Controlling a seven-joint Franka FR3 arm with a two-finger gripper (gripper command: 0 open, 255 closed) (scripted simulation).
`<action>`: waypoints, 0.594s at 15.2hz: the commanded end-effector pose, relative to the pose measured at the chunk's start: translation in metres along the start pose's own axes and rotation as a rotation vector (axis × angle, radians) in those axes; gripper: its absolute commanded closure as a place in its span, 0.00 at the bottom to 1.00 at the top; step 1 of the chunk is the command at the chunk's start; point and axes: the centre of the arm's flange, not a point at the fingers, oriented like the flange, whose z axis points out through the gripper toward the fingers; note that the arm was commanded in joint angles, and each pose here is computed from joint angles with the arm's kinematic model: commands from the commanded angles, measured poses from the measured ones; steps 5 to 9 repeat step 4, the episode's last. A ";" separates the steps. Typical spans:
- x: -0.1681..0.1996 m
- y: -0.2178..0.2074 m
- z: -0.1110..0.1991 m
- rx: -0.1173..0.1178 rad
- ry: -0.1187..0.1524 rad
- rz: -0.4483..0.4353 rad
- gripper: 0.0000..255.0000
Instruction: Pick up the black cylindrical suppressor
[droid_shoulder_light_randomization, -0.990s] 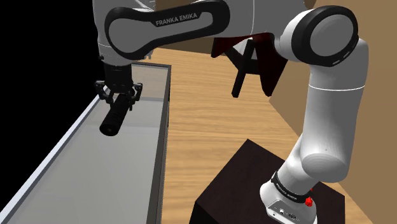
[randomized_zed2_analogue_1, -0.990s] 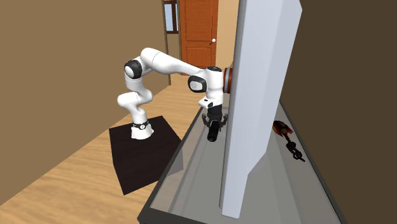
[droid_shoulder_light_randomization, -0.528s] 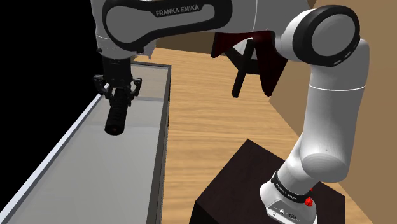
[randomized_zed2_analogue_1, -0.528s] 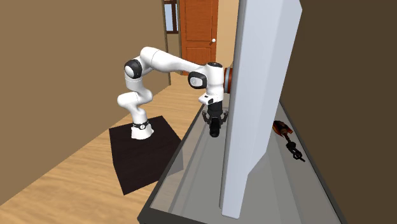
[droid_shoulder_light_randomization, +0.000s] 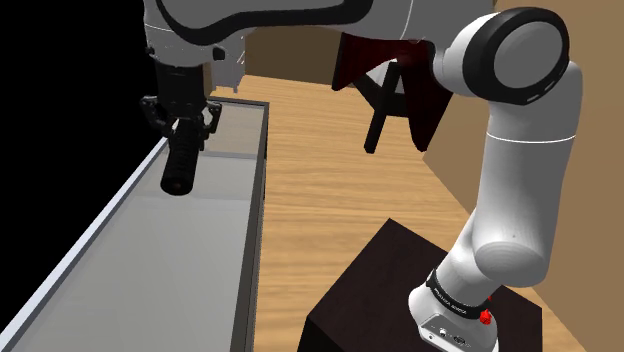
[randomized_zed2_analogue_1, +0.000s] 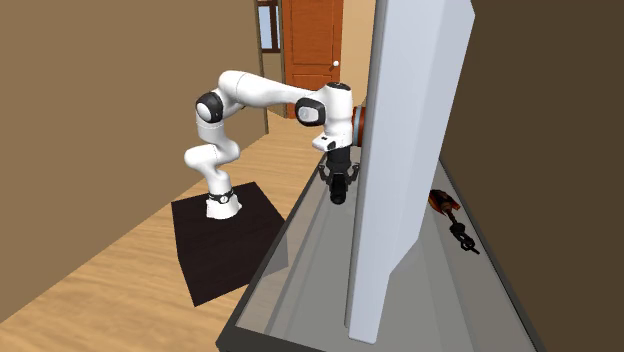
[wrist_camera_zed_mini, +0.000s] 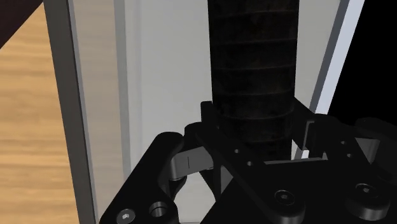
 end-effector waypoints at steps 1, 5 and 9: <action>0.000 -0.001 -0.010 0.000 0.000 0.000 1.00; 0.000 -0.001 -0.016 0.000 0.000 0.000 1.00; 0.000 -0.001 -0.016 0.000 0.000 0.000 1.00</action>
